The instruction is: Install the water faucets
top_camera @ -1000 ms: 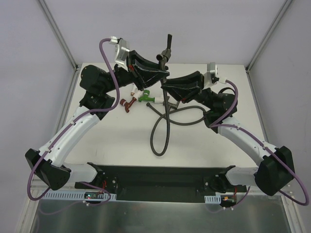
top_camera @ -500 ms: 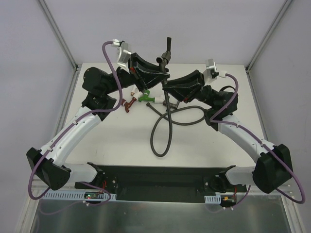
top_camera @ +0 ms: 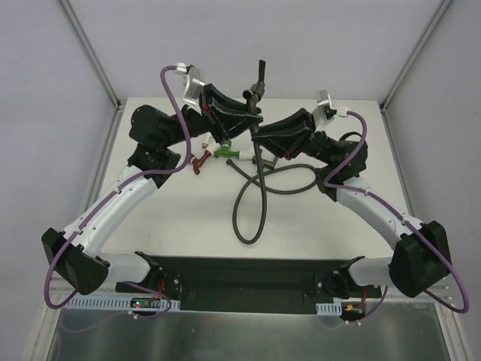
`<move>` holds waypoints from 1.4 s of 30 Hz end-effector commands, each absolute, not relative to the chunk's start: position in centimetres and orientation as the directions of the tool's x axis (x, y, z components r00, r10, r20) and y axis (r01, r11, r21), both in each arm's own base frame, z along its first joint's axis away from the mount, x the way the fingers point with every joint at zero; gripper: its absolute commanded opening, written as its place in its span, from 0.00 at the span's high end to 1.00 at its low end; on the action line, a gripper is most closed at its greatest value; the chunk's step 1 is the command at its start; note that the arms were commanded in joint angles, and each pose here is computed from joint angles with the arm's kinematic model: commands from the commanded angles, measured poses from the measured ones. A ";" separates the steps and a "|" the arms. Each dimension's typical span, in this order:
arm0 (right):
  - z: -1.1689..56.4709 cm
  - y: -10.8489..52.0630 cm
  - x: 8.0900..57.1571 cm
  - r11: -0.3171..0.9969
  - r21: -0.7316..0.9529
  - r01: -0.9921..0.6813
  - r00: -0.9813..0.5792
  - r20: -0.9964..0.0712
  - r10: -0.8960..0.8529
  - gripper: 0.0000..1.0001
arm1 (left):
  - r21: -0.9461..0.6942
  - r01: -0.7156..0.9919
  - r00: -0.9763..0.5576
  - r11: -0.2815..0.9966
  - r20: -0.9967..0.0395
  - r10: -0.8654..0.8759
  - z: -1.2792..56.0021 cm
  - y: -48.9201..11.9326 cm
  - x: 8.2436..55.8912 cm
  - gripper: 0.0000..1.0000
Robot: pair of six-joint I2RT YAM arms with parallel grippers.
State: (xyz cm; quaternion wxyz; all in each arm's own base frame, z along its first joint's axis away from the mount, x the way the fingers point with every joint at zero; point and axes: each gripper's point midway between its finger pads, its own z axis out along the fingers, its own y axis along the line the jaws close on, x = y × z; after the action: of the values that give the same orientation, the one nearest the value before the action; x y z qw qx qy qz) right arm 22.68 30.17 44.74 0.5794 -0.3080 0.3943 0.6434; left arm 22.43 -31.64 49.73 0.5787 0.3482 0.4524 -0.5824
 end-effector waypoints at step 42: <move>50.3 25.8 21.7 0.263 -0.106 -0.959 0.252 -0.746 0.617 0.98 | -0.039 0.912 0.051 0.408 -0.977 -0.208 47.0 -34.4 22.9 1.00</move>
State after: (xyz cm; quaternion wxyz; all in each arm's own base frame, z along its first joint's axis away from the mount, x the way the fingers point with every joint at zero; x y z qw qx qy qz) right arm 22.63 28.41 45.19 0.6474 -0.3217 0.3723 0.5820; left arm 22.41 -33.62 49.82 0.6604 0.3187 0.4922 -0.4690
